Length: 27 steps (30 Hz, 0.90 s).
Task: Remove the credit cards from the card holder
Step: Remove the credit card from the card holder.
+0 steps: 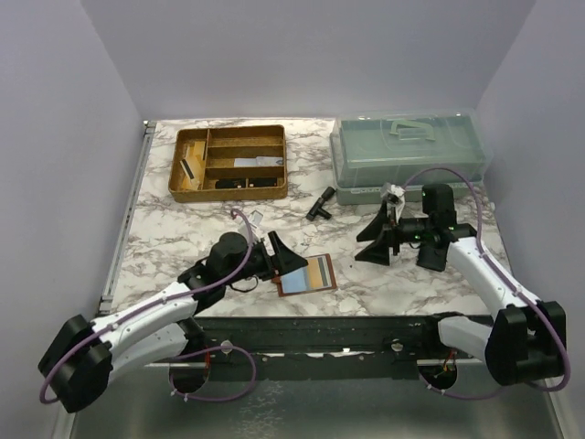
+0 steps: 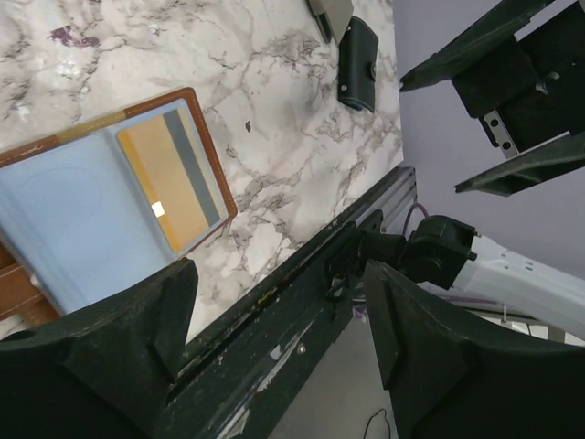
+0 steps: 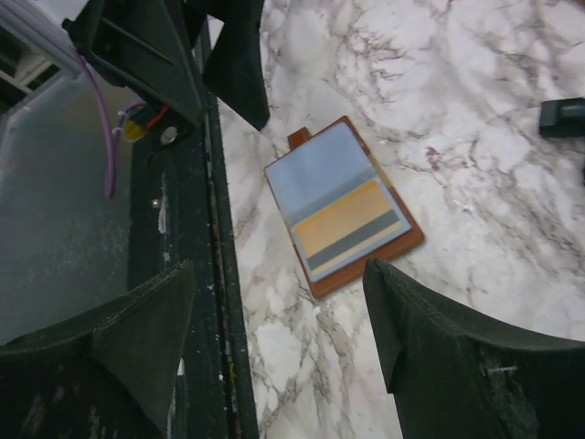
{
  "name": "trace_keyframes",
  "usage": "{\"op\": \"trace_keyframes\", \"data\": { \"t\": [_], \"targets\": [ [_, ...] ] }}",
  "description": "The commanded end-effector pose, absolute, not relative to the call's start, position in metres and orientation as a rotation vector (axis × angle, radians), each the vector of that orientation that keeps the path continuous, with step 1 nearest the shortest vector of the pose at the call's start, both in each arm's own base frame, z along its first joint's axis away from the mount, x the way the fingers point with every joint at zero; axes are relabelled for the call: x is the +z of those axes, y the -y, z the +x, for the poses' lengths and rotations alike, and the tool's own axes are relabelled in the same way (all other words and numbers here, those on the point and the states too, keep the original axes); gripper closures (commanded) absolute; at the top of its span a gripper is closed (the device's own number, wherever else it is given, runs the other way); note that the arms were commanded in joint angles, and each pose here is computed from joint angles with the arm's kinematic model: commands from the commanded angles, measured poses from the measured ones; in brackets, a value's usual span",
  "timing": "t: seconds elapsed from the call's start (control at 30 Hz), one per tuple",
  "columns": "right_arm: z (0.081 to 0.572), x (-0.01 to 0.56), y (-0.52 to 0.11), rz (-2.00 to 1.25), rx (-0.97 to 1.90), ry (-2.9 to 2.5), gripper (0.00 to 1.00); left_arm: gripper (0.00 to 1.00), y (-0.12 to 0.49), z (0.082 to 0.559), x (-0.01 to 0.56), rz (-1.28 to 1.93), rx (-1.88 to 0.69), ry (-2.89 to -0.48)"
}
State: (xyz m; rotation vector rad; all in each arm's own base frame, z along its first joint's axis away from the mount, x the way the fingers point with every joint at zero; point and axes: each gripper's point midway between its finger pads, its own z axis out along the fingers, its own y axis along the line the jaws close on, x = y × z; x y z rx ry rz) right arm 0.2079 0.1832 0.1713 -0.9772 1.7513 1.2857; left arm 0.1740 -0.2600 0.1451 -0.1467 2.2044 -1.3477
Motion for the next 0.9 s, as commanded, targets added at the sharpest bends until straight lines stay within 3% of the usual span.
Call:
{"op": "trace_keyframes", "data": {
  "t": [0.0, 0.23, 0.47, 0.57, 0.67, 0.87],
  "targets": [
    [0.212, 0.156, -0.203, -0.924, 1.347, -1.861, 0.23, 0.23, 0.279, 0.194, 0.148, -0.204, -1.34, -2.059],
    [0.2, 0.123, -0.231, -0.863, 1.433, -2.043, 0.28, 0.28, 0.293, 0.198, 0.115, -0.262, -1.246, -2.109],
    [0.214, 0.097, -0.239, -0.551, 1.396, -2.242, 0.36, 0.45, 0.304, 0.2, 0.088, -0.276, -1.143, -2.174],
    [0.214, 0.089, -0.243, -0.493, 1.408, -2.296, 0.42, 0.52, 0.306, 0.2, 0.081, -0.295, -1.12, -2.19],
    [0.21, 0.085, -0.254, -0.544, 1.425, -2.305, 0.58, 0.6, 0.31, 0.199, 0.074, -0.273, -1.095, -2.211],
    [0.217, 0.071, -0.254, -0.508, 1.334, -2.356, 0.61, 0.61, 0.308, 0.198, 0.055, -0.282, -1.043, -2.258]
  ]
}}
